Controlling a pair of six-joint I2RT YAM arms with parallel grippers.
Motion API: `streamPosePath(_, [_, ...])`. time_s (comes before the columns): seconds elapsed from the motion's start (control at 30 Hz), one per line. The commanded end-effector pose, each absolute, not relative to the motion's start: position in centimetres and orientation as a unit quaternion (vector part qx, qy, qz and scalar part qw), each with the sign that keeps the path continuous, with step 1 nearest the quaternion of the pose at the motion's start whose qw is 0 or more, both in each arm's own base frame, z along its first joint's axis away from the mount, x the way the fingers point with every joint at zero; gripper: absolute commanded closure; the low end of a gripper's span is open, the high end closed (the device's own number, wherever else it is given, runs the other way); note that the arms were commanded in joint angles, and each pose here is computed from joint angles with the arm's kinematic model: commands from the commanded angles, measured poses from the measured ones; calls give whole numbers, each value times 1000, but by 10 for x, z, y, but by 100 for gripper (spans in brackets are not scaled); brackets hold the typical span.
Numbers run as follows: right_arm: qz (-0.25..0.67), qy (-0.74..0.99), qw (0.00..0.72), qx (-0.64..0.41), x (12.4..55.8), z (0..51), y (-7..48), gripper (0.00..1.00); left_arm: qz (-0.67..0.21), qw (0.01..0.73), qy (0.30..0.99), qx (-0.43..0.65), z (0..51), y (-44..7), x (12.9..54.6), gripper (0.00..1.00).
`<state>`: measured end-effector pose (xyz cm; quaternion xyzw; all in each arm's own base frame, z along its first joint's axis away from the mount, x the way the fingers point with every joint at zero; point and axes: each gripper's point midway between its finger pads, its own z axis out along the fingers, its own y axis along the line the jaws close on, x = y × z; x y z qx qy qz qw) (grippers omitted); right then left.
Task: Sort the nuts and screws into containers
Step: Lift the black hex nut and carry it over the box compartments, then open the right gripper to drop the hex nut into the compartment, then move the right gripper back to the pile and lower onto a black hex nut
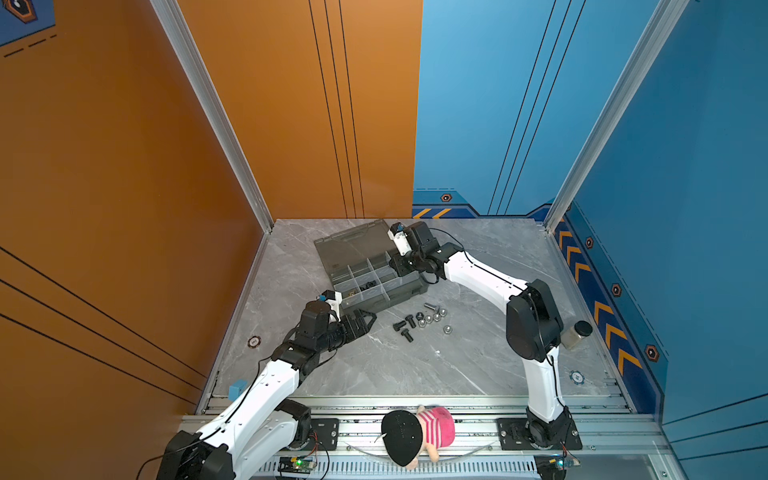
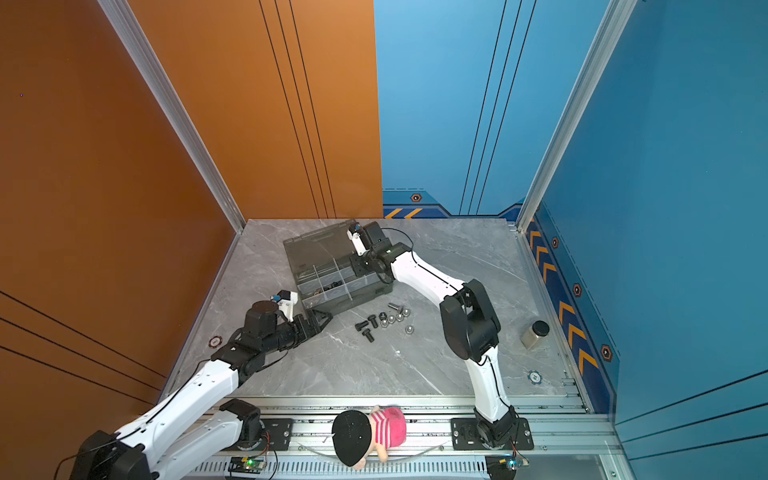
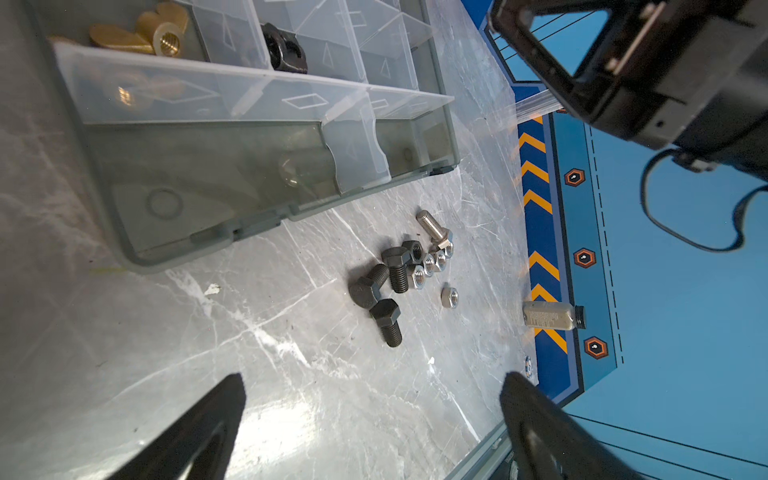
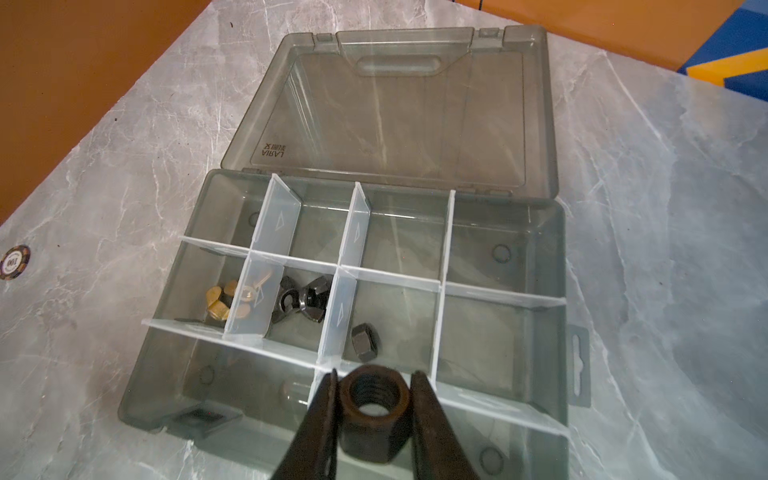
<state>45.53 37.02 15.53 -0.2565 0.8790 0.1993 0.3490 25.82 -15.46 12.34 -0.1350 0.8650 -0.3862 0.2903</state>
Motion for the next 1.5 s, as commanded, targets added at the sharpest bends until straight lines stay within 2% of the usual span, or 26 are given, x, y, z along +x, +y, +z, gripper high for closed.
streamPosePath(0.0, [208, 869, 375, -245, 470, 162, 384, 98, -381, 284, 868, -142, 118, -150, 254, 2])
streamPosePath(0.4, [186, 893, 339, -232, 478, 107, 387, 94, -382, 284, 868, -142, 118, -150, 254, 2])
streamPosePath(0.53, [179, 897, 329, -234, 476, 98, 385, 90, -382, 285, 868, -143, 117, -149, 254, 2])
streamPosePath(0.7, [171, 901, 322, -234, 475, 92, 382, 78, -382, 285, 867, -144, 116, -149, 254, 2])
streamPosePath(0.8, [170, 903, 320, -232, 475, 91, 381, 70, -382, 285, 867, -144, 116, -149, 254, 2])
streamPosePath(1.07, [176, 901, 321, -234, 474, 100, 380, 59, -383, 284, 867, -145, 115, -149, 255, 2])
streamPosePath(1.43, [197, 892, 329, -239, 447, 153, 367, 56, -384, 286, 866, -147, 117, -148, 255, 2])
streamPosePath(1.47, [191, 898, 314, -242, 438, 144, 360, 56, -384, 286, 865, -148, 117, -148, 255, 2])
